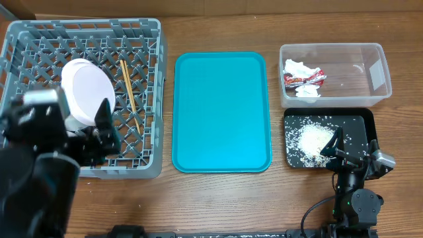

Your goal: Sort waste into correct bins and load items into the dishwasher

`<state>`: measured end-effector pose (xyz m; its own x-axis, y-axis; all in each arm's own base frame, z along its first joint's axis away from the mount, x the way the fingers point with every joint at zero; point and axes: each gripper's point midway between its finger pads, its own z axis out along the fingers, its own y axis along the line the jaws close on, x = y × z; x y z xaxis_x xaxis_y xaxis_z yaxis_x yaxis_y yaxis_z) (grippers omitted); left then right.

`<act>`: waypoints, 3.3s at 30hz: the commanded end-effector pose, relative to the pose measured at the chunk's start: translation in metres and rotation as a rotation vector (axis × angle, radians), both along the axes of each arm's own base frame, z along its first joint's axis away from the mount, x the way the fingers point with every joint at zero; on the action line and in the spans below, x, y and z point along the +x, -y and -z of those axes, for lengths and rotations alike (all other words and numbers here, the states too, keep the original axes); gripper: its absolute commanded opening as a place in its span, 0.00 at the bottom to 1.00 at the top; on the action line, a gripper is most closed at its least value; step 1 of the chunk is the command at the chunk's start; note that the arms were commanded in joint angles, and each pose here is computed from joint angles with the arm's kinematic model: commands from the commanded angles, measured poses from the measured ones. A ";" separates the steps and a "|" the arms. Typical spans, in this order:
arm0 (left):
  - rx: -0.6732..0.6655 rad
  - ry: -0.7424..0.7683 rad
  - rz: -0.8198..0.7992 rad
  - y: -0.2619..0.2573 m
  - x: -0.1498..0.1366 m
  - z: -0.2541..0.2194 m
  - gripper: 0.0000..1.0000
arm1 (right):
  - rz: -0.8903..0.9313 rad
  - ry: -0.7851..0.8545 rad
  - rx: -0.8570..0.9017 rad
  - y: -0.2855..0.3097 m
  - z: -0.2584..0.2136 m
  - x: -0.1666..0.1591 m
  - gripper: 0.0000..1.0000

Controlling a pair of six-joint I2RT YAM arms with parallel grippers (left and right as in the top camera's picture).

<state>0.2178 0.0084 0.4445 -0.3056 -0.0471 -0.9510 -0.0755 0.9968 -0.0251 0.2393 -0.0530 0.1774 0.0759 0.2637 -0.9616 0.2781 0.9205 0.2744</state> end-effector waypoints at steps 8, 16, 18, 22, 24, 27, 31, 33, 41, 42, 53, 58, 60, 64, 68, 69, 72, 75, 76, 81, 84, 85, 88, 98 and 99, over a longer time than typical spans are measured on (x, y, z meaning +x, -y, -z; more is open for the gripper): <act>0.142 0.304 0.049 0.002 -0.010 0.044 1.00 | 0.009 0.007 0.000 0.002 0.001 0.000 1.00; 0.145 0.458 0.056 0.005 -0.019 0.105 1.00 | 0.009 0.006 0.000 0.002 0.001 0.000 1.00; 0.146 0.471 0.055 0.005 -0.020 0.122 1.00 | 0.008 0.007 0.000 0.002 0.001 0.000 1.00; 0.146 0.436 0.062 0.005 -0.009 0.154 1.00 | 0.009 0.006 0.000 0.002 0.001 0.000 1.00; 0.145 0.413 0.062 0.004 -0.004 0.169 1.00 | 0.009 0.007 0.000 0.002 0.001 0.000 1.00; 0.145 0.403 0.062 0.004 0.005 0.187 1.00 | 0.009 0.006 0.000 0.002 0.001 0.000 1.00; 0.144 0.392 0.063 0.004 0.017 0.214 1.00 | 0.009 0.007 0.000 0.002 0.001 0.000 1.00; 0.140 0.392 0.065 0.004 0.022 0.229 1.00 | 0.009 0.006 0.000 0.002 0.001 0.000 1.00; 0.098 0.376 0.161 0.021 0.028 0.255 1.00 | 0.009 0.007 0.000 0.002 0.001 0.000 1.00; 0.097 0.372 0.161 0.021 0.028 0.256 1.00 | 0.009 0.007 0.000 0.002 0.001 0.000 1.00; 0.084 0.240 0.161 0.020 0.028 0.288 1.00 | 0.009 0.007 0.000 0.002 0.001 0.000 1.00; 0.084 0.240 0.160 0.020 0.028 0.288 1.00 | 0.009 0.007 0.000 0.002 0.001 0.000 1.00; 0.084 0.240 0.161 0.020 0.028 0.288 1.00 | 0.009 0.006 0.000 0.002 0.001 0.000 1.00; 0.084 0.240 0.160 0.020 0.028 0.288 1.00 | 0.009 0.007 0.000 0.002 0.001 0.000 1.00; 0.084 0.239 0.160 0.020 0.028 0.288 1.00 | 0.009 0.007 0.000 0.002 0.001 0.000 1.00; 0.084 0.240 0.160 0.020 0.028 0.288 1.00 | 0.009 0.007 0.000 0.002 0.001 0.000 1.00; 0.084 0.240 0.160 0.020 0.028 0.288 1.00 | 0.009 0.006 0.000 0.002 0.001 0.000 1.00; 0.084 0.240 0.160 0.020 0.028 0.288 1.00 | 0.009 0.007 0.000 0.002 0.001 0.000 1.00; 0.084 0.239 0.160 0.020 0.028 0.288 1.00 | 0.009 0.007 0.000 0.002 0.001 0.000 1.00; 0.084 0.240 0.161 0.020 0.028 0.288 1.00 | 0.009 0.007 0.000 0.002 0.001 0.000 1.00; 0.084 0.240 0.160 0.020 0.028 0.288 1.00 | 0.009 0.007 0.000 0.002 0.001 0.000 1.00; 0.084 0.240 0.160 0.020 0.028 0.288 1.00 | 0.009 0.006 0.000 0.002 0.001 0.000 1.00; 0.084 0.240 0.161 0.020 0.028 0.288 1.00 | 0.009 0.007 0.000 0.002 0.001 0.000 1.00; 0.084 0.240 0.160 0.020 0.028 0.288 1.00 | 0.009 0.006 0.000 0.002 0.001 0.000 1.00; 0.084 0.240 0.160 0.020 0.028 0.288 1.00 | 0.008 0.007 0.000 0.002 0.001 0.000 1.00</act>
